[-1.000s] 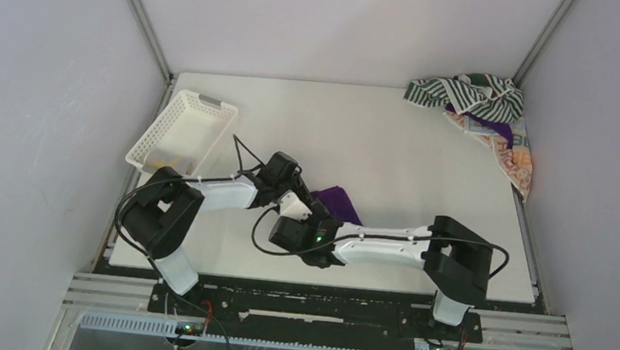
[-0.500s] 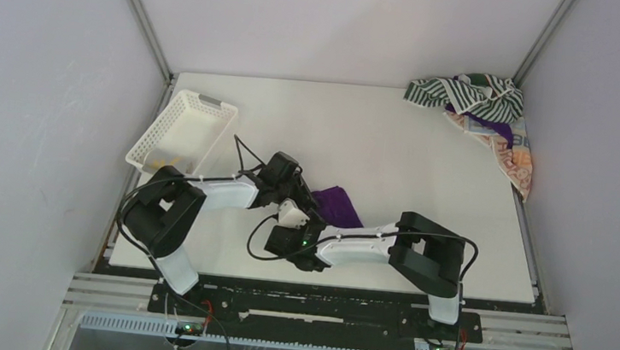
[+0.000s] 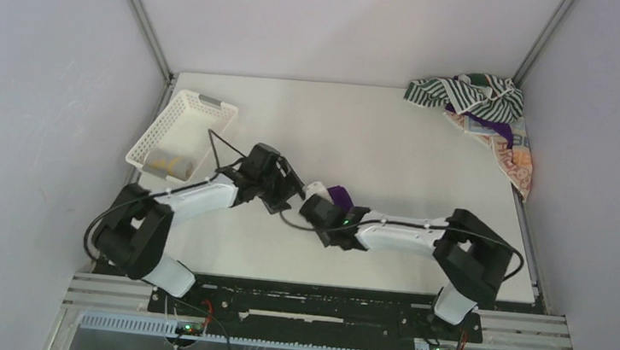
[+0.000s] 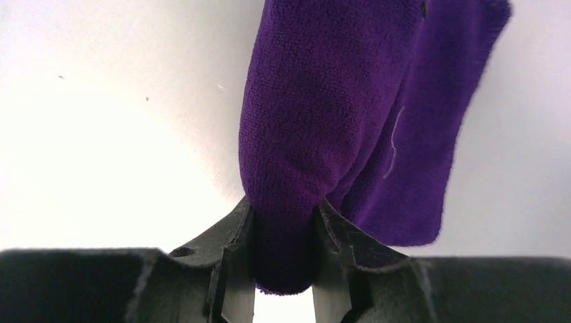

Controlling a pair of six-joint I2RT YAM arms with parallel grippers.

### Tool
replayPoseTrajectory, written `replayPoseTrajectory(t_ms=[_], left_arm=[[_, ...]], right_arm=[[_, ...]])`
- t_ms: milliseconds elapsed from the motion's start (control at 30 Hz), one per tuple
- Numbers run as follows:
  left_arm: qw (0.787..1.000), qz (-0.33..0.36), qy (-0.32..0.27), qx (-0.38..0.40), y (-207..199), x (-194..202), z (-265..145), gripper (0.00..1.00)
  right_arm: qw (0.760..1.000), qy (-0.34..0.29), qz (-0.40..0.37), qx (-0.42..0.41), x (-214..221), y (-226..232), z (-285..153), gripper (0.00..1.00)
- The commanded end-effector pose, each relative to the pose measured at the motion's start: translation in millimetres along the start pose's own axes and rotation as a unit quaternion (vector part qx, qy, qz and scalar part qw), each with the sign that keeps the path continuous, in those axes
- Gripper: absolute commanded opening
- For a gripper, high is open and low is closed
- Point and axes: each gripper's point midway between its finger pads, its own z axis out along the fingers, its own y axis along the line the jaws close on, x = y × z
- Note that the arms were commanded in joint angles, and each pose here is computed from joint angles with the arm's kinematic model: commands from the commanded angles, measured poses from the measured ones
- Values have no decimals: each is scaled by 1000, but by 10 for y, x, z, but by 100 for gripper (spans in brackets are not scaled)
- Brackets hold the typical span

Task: Roll the towels
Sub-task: Roll the towel at the center of the board.

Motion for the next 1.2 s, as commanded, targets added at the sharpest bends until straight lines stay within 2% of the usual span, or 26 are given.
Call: replayPoseTrajectory(t_ms=[0,133,267,467,600,733,867,1000,1167], left_arm=[[997,-11,-69,34,-96,-321,-360,76],[996,-2,-70,50,-179,-328,-435,78],[997,3,-48,66,-230,-226,-354,78],[996,20,-17,87,-417,-49,-224,78],[996,32,-1,85,-507,38,-94,78],[996,36,17,82,-560,76,51,77],[996,45,27,74,-597,80,182,76],[997,46,24,54,-512,79,278,75],[999,44,29,12,-296,120,401,69]], right_arm=[[974,29,80,-208,55,265,-30,14],[917,28,171,-360,-13,260,-140,14],[841,20,267,-470,-97,124,-220,16],[737,37,379,-558,-4,-50,-136,18],[698,50,413,-582,76,-41,-37,18],[675,78,450,-580,192,-31,77,18],[666,89,471,-571,235,-76,135,19],[680,104,470,-553,295,-67,198,21],[722,124,455,-506,375,-85,249,26]])
